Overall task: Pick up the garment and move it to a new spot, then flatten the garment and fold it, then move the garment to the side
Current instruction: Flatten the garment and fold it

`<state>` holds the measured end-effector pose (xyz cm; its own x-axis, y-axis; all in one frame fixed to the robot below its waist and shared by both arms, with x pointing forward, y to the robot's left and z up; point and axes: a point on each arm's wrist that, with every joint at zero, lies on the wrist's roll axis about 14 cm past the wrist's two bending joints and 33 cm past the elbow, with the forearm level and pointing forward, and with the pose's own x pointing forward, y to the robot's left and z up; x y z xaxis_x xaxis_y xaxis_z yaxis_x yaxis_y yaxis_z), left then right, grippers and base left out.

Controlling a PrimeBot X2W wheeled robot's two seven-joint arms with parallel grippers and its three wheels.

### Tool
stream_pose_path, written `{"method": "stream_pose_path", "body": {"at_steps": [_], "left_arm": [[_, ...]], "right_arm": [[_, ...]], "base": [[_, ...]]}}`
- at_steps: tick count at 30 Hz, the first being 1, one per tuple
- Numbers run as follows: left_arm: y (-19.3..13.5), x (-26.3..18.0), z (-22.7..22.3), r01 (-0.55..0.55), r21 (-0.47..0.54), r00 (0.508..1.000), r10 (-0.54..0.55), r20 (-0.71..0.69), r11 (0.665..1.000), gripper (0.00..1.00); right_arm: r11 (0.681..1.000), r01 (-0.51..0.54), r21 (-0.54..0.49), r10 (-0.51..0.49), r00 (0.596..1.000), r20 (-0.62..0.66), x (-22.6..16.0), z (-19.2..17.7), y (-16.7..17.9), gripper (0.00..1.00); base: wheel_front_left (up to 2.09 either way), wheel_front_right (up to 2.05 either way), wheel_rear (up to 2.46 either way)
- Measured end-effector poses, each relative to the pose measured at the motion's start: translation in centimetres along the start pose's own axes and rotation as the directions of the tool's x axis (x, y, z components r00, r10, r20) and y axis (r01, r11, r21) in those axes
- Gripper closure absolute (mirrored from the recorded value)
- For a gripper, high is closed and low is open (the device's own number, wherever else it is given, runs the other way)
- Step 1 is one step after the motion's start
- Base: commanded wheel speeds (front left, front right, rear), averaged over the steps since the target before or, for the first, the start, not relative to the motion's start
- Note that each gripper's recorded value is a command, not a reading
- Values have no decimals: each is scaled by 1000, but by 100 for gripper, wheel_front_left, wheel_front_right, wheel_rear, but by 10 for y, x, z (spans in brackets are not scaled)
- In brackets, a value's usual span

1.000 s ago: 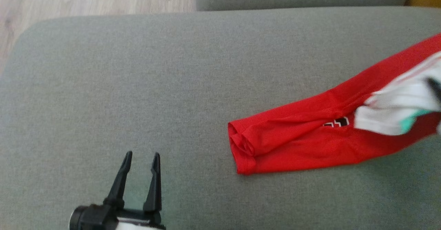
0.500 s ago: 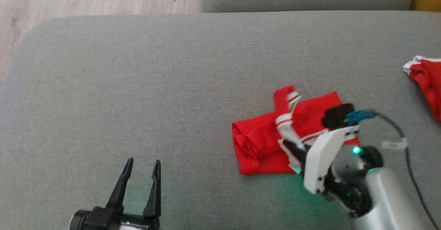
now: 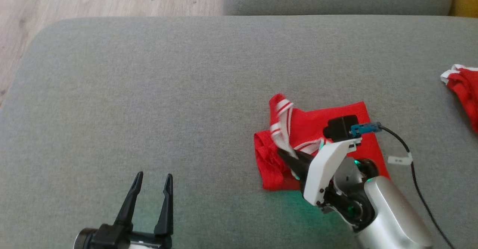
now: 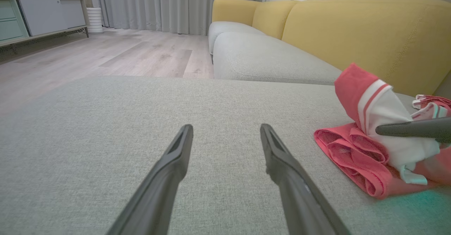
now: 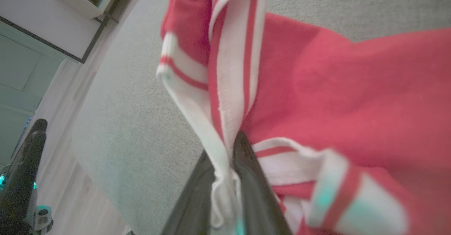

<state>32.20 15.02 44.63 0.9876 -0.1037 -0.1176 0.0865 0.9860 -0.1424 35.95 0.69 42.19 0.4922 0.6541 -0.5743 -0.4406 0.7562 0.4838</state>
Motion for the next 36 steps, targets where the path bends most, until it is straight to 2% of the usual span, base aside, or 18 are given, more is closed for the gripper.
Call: {"method": "stream_pose_path", "body": {"at_steps": [6, 9, 12, 13, 14, 16, 19, 21, 24, 25, 29, 32, 36], "left_arm": [[-5, 2, 1, 18, 1, 1000, -18, 5, 1000, 0], [-8, 3, 4, 27, 2, 1000, -27, 13, 1000, 0], [-10, 3, 6, 32, 5, 999, -32, 22, 999, 0], [-12, 4, 8, 37, 6, 999, -37, 27, 999, 0], [-12, 4, 8, 37, 6, 999, -37, 27, 999, 0], [-15, 4, 10, 47, 8, 998, -47, 36, 999, 0], [-17, 4, 15, 56, 20, 997, -57, 50, 998, 0], [-18, 4, 18, 61, 23, 996, -62, 61, 998, 0], [-18, 1, 20, 56, 26, 996, -58, 72, 998, 0], [-15, -3, 19, 45, 26, 997, -47, 69, 999, 0], [-10, -8, 19, 29, 29, 997, -31, 72, 999, 0], [-7, -10, 22, 19, 40, 996, -22, 81, 999, 0], [-1, -15, 21, 1, 45, 997, -5, 81, 999, 0]], "right_arm": [[981, -147, 125, 126, 979, 163, -5, 20, 28, 0], [959, -217, 181, 148, 932, 332, -19, 49, 34, 0], [962, -213, 168, 117, 884, 453, -34, 65, 33, 0], [975, -169, 145, 79, 873, 482, -40, 66, 25, 0], [975, -169, 145, 79, 873, 482, -40, 66, 25, 0], [996, -27, 83, -20, 850, 526, -54, 65, 2, 0], [986, 156, 54, -159, 805, 572, -79, 56, -32, 0], [960, 277, 25, -238, 773, 589, -95, 47, -51, 0], [928, 369, 51, -319, 718, 619, -117, 35, -72, 0], [899, 435, 52, -365, 677, 639, -131, 28, -84, 0], [823, 568, 15, -425, 598, 680, -156, 16, -104, 0], [778, 628, -12, -458, 579, 674, -163, -3, -117, 0], [754, 655, -34, -485, 592, 644, -164, -26, -124, 0]], "base": [[0, 0, 0], [0, 0, 0], [0, 0, 0], [0, 0, 0], [0, 0, 0], [0, 0, 0], [0, 0, 0], [0, 0, 0], [0, 0, 0], [0, 0, 0], [0, 0, 0], [0, 0, 0], [0, 0, 0]]}}
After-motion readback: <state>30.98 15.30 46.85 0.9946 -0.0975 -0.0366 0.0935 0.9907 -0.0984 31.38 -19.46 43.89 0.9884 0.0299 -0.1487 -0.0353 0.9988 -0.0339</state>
